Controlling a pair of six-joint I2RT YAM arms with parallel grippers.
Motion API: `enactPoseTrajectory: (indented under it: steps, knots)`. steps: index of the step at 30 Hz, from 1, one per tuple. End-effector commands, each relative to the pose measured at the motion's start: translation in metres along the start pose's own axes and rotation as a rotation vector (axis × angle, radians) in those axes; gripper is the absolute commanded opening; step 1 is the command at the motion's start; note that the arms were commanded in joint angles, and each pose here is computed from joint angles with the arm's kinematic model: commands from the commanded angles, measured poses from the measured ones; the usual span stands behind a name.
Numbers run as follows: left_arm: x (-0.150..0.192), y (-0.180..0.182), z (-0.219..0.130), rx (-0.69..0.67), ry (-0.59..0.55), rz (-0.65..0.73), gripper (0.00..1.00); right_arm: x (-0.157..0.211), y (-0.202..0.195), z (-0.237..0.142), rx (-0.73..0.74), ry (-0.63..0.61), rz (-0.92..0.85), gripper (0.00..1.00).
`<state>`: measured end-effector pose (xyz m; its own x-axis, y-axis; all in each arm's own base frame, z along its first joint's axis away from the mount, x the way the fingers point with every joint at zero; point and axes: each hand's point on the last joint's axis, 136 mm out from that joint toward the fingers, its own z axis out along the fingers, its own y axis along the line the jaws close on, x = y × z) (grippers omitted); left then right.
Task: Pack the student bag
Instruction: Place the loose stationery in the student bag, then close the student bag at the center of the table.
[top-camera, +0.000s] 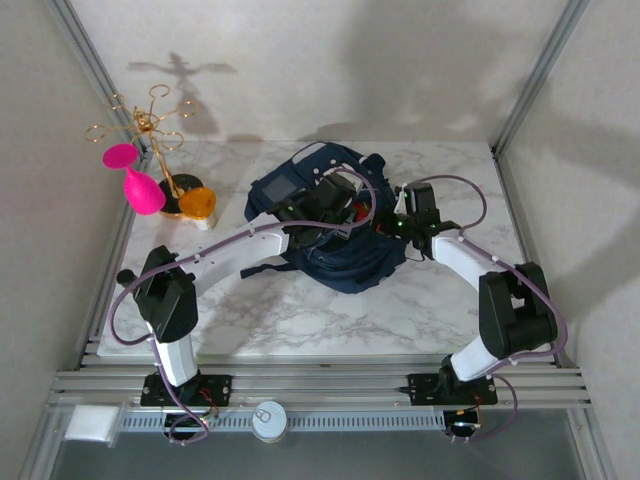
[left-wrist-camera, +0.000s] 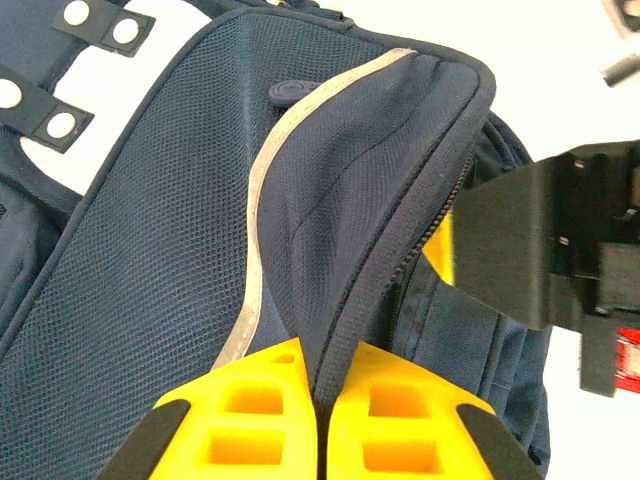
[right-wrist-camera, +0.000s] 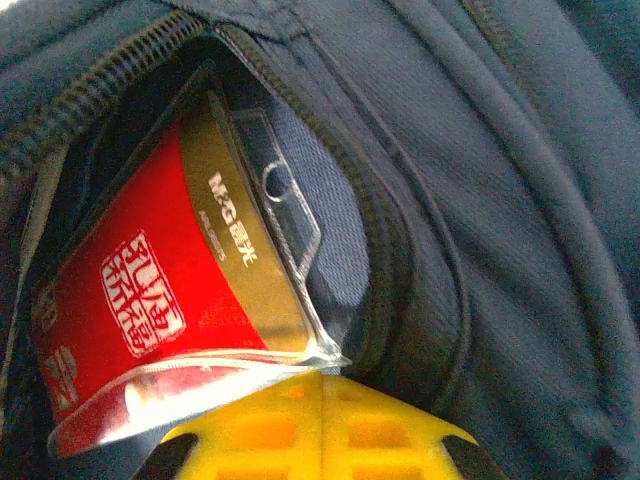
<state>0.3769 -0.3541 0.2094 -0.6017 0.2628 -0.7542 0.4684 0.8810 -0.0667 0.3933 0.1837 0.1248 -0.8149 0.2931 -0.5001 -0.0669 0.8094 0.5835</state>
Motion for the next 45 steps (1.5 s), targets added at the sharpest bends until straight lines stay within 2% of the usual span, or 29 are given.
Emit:
enactPoseTrajectory:
  steps: [1,6,10,12,14,16,21,25,26,28,30,33,39,42,45]
  knots:
    - [-0.015,-0.029,-0.016,0.120,-0.030,-0.022,0.00,-0.028,0.014,0.007,-0.005,-0.067,-0.007,0.00]
    - [-0.014,-0.028,-0.016,0.112,-0.023,-0.057,0.00,-0.054,0.036,0.011,-0.092,-0.134,-0.040,0.00]
    - [-0.015,-0.021,-0.013,0.067,-0.029,-0.130,0.00,-0.045,0.037,0.003,-0.088,-0.098,-0.088,0.00]
    - [-0.013,-0.018,-0.010,0.051,-0.032,-0.178,0.00,-0.034,0.031,-0.009,-0.068,-0.082,-0.106,0.00]
    - [-0.010,-0.025,-0.003,0.089,-0.027,-0.233,0.00,-0.026,0.023,-0.028,-0.057,-0.078,-0.110,0.00]
    - [-0.007,-0.034,0.007,0.119,-0.014,-0.284,0.00,-0.020,0.013,-0.045,-0.049,-0.074,-0.092,0.04]
    - [0.000,-0.064,0.036,0.150,0.022,-0.406,0.00,-0.017,-0.032,-0.081,0.068,-0.095,0.012,0.09]
    - [0.004,-0.087,0.060,0.184,0.060,-0.461,0.00,-0.022,-0.049,-0.097,0.164,-0.118,0.004,0.11]
    - [0.001,-0.089,0.061,0.191,0.059,-0.468,0.06,-0.024,-0.050,-0.099,0.177,-0.118,0.001,0.12]
    - [-0.005,-0.088,0.055,0.196,0.049,-0.469,0.26,-0.025,-0.045,-0.102,0.176,-0.113,-0.007,0.13]
    - [-0.012,-0.080,0.041,0.182,0.020,-0.458,0.38,-0.021,-0.037,-0.103,0.179,-0.099,-0.029,0.16]
    - [-0.014,-0.053,0.014,0.182,-0.017,-0.492,0.47,-0.007,-0.024,-0.103,0.220,-0.068,-0.080,0.20]
    - [0.020,0.025,-0.028,0.121,-0.082,-0.624,0.53,0.052,0.011,-0.085,0.224,0.039,-0.127,0.29]
    - [0.042,0.057,-0.032,0.115,-0.099,-0.726,0.55,0.078,0.028,-0.076,0.255,0.040,-0.156,0.35]
    - [0.056,0.070,-0.025,0.125,-0.107,-0.792,0.56,0.105,0.054,-0.060,0.224,0.053,-0.173,0.41]
